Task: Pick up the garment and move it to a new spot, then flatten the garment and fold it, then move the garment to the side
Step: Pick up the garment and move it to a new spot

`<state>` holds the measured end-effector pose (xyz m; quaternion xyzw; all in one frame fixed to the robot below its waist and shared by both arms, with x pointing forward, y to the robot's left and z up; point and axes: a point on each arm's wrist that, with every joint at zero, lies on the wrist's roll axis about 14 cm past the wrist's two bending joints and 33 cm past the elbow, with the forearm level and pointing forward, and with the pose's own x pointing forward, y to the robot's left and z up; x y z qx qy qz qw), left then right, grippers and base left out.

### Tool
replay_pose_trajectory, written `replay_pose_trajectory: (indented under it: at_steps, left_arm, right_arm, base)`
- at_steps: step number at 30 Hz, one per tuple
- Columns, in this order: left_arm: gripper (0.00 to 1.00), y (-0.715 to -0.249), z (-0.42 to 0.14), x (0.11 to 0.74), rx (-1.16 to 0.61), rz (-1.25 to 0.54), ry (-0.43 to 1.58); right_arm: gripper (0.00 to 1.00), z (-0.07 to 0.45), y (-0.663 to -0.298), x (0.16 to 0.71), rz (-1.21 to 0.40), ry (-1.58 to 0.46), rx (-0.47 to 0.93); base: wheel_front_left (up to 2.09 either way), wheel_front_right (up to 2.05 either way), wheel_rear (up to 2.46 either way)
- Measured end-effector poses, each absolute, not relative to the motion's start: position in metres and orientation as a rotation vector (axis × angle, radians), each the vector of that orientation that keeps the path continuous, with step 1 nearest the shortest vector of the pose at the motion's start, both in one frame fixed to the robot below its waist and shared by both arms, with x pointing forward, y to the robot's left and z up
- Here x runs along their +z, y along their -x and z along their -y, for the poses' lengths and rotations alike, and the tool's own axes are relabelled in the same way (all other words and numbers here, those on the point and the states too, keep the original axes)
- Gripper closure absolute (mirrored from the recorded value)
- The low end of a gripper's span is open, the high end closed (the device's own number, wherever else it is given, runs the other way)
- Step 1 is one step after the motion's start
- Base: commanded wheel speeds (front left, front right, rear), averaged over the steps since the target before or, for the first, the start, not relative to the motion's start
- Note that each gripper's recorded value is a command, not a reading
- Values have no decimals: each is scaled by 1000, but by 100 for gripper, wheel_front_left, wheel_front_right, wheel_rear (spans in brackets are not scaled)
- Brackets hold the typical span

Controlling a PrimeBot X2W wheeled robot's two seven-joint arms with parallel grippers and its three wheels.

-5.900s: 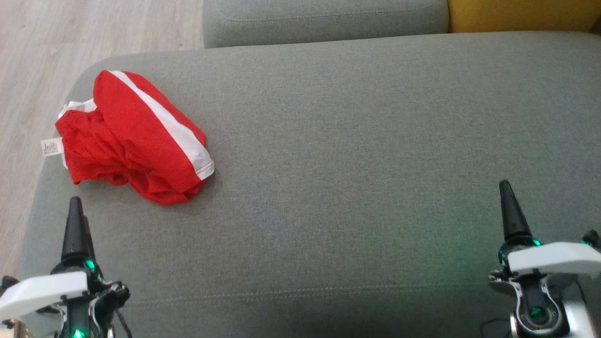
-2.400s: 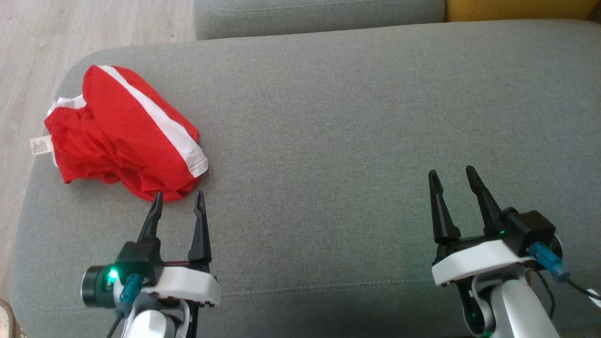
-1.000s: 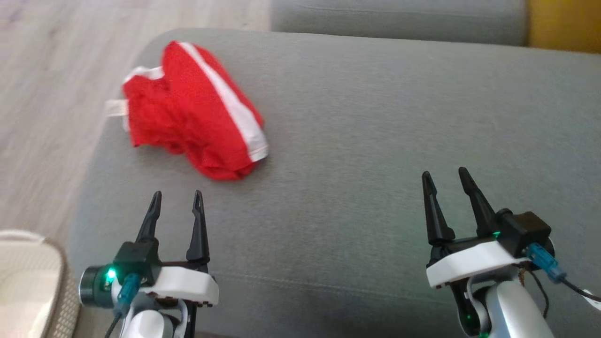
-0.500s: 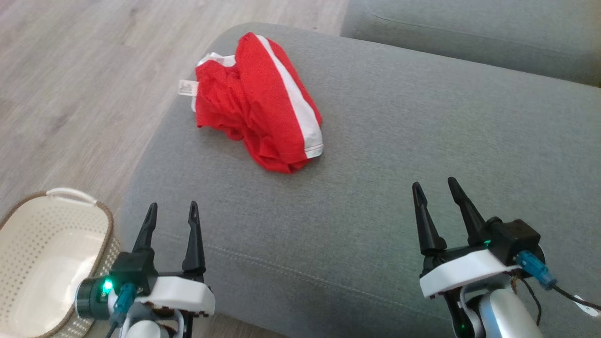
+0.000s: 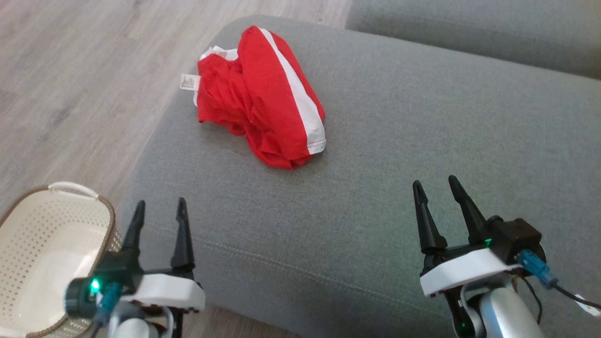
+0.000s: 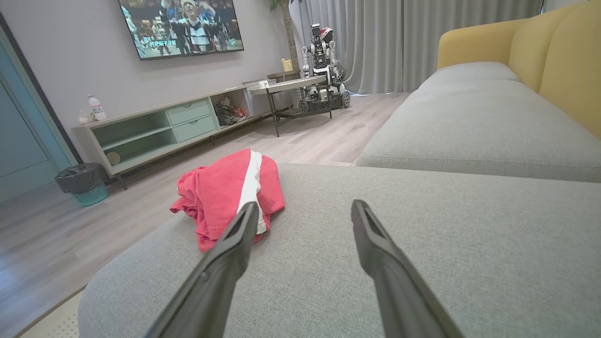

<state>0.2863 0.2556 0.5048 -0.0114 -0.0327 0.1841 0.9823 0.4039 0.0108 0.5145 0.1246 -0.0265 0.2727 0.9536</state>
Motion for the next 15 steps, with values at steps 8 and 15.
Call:
replay_pose_trajectory:
  at_steps: [8, 15]
  left_arm:
    - [0, -326, -261, 511, 274, 88, 108]
    - [0, -400, -284, 530, 208, 141, 104]
  right_arm:
    - [0, -6, -424, 508, 63, -236, 535]
    - [0, 8, -457, 497, 79, -216, 483]
  base:
    - [0, 0, 0]
    - [0, 0, 0]
